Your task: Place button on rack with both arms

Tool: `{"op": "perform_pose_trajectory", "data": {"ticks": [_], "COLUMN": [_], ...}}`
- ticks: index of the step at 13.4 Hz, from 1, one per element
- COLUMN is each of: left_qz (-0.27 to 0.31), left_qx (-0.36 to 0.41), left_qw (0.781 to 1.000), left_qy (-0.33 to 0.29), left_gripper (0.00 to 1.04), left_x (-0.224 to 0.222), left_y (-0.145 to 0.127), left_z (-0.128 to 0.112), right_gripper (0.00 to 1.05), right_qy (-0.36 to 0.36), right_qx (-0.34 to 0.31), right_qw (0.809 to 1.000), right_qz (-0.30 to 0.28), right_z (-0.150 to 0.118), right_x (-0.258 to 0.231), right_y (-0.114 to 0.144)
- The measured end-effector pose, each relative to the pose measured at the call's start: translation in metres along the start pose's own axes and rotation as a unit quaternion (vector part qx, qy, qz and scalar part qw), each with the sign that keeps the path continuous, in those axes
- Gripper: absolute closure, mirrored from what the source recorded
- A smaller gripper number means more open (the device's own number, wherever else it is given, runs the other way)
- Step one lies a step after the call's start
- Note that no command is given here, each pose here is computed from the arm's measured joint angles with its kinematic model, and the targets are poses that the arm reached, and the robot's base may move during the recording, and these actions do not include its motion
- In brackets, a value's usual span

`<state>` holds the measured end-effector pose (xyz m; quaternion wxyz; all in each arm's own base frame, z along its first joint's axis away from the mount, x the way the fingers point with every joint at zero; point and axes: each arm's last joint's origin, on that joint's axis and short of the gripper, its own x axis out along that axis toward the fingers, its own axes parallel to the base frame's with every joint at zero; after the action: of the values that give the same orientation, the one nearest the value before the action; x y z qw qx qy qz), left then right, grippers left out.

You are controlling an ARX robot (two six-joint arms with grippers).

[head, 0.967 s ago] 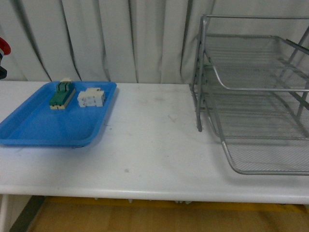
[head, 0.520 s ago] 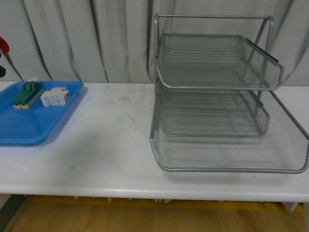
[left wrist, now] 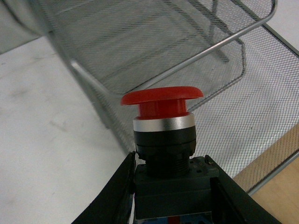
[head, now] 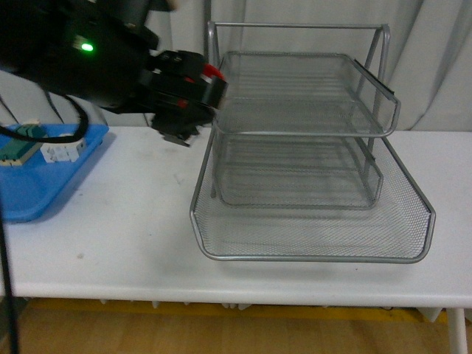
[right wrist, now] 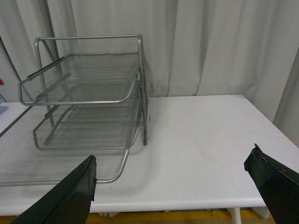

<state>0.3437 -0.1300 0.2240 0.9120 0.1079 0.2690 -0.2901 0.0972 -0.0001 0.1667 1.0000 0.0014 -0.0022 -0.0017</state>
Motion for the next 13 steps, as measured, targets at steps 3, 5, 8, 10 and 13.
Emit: {"op": "perform_pose_trajectory", "data": {"ticks": [3, 5, 8, 10, 13], "left_qz": [-0.097, -0.110, -0.112, -0.120, 0.042], "left_qx": [0.082, 0.101, 0.108, 0.098, 0.024], "left_qw": [0.990, 0.985, 0.984, 0.988, 0.983], "left_qy": [0.061, 0.088, 0.086, 0.014, -0.176], "left_gripper": [0.68, 0.68, 0.29, 0.06, 0.12], "left_x": [0.096, 0.119, 0.127, 0.074, -0.019], "left_y": [-0.025, -0.033, -0.029, -0.022, 0.008], "left_z": [0.016, 0.011, 0.007, 0.021, 0.013], "right_gripper": [0.06, 0.06, 0.06, 0.06, 0.06], "right_qy": [0.000, 0.000, 0.000, 0.000, 0.000], "right_qx": [0.000, 0.000, 0.000, 0.000, 0.000], "right_qw": [1.000, 1.000, 1.000, 1.000, 1.000], "right_qz": [0.000, 0.000, 0.000, 0.000, 0.000], "right_z": [0.000, 0.000, 0.000, 0.000, 0.000], "right_x": [0.000, 0.000, 0.000, 0.000, 0.000], "right_y": [0.000, 0.000, 0.000, 0.000, 0.000]}}
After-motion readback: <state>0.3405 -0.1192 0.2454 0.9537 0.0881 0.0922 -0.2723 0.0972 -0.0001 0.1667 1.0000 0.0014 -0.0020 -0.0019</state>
